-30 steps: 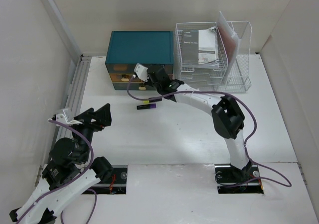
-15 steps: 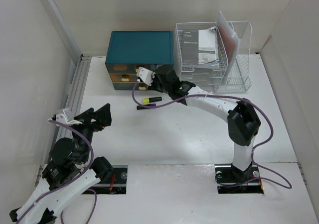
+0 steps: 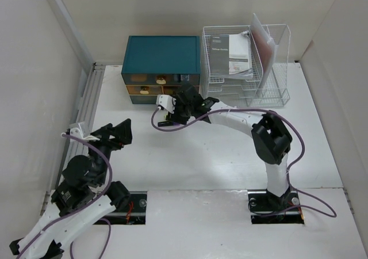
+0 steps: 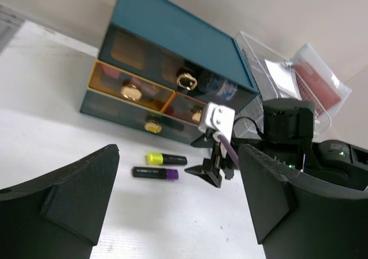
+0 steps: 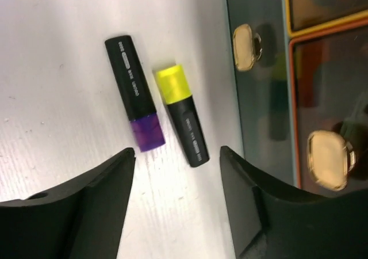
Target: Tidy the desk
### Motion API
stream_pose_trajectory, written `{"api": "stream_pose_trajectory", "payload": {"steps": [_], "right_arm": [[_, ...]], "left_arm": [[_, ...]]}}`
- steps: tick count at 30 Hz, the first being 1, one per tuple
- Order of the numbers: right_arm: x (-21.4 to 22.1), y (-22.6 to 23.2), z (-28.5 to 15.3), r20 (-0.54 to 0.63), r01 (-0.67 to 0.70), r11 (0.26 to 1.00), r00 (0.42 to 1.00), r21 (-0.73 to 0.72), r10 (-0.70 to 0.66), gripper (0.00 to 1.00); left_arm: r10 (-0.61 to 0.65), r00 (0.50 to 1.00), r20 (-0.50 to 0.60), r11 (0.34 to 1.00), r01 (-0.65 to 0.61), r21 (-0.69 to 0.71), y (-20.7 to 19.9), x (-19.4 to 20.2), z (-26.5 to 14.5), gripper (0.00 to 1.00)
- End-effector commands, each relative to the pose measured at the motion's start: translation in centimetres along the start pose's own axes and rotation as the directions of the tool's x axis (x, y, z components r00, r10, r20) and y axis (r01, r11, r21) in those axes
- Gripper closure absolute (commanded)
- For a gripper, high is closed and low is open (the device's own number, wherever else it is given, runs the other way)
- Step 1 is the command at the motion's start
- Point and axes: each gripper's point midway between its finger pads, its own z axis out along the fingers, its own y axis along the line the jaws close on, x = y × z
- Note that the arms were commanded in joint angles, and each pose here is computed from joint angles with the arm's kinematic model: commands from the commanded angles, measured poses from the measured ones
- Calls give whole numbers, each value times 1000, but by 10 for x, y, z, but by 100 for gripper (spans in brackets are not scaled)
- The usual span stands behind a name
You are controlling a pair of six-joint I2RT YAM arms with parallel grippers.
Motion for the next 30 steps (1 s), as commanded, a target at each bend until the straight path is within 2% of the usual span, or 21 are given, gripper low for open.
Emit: {"api": "stream_pose_trajectory", "payload": {"steps": [1,3,4,5,7,8,11,13,14,15,16,17,18,19,20,21,22,23,26,28,30], "right_arm": [[-30,-25,-34,93,-87,993,992,79,80,38],[-37,-36,-57,148,-192,975,973,113,174,42],[-42,-41,-66,173,-228,966,963,118,206,47],[-39,-53,-76,189,-275,951,950,139,248,67],[-52,-62,-104,221,-303,946,936,119,272,88],[-53,-72,-117,230,-311,941,933,130,277,100],[-72,-104,-180,334,-314,924,914,219,232,100],[-77,-113,-208,406,-317,907,894,278,188,78],[-88,-116,-240,458,-318,891,877,324,146,70],[-87,-119,-253,476,-323,880,869,347,131,47],[-81,-121,-259,487,-338,869,863,362,133,36],[-83,-121,-274,511,-351,862,850,365,130,26],[-83,-123,-281,525,-358,863,840,355,133,21],[-80,-124,-282,533,-370,863,834,343,146,12],[-81,-124,-288,550,-385,862,820,329,156,12],[-81,-125,-293,560,-392,861,813,324,159,12],[-76,-129,-296,564,-406,856,808,320,172,16],[-74,-131,-297,566,-415,853,804,317,181,19],[-70,-133,-303,579,-428,848,794,313,187,27],[-70,-133,-307,594,-442,844,780,302,196,30],[-72,-130,-309,601,-437,849,777,298,189,30]], "left_arm": [[-1,996,-85,1000,3,27,-17,29,14,19],[-14,988,-151,1000,15,9,-25,50,25,29],[-65,978,-197,998,67,5,-29,69,28,34],[-104,973,-204,994,110,14,-36,75,32,38],[-139,953,-268,988,151,24,-42,108,37,46],[-210,947,-242,972,228,48,-52,105,44,48],[-287,931,-225,949,308,64,-54,118,57,62],[-314,926,-209,943,329,42,-46,125,70,69],[-313,920,-234,939,337,69,-51,130,73,71],[-322,920,-224,934,347,83,-51,129,79,76],[-319,914,-253,938,342,53,-46,144,88,78],[-321,917,-238,941,338,32,-35,143,100,80],[-318,908,-275,936,346,62,-39,148,104,80],[-327,909,-258,928,361,94,-42,143,113,80],[-333,905,-264,933,357,48,-25,152,127,80],[-337,893,-297,925,374,74,-28,157,131,80],[-342,898,-277,919,381,101,-29,150,140,77],[-347,885,-312,923,380,53,-16,168,149,75],[-350,884,-309,921,386,60,-6,167,169,53],[-353,880,-318,922,385,42,6,174,183,46],[-379,872,-309,913,406,27,21,177,193,44]]}}
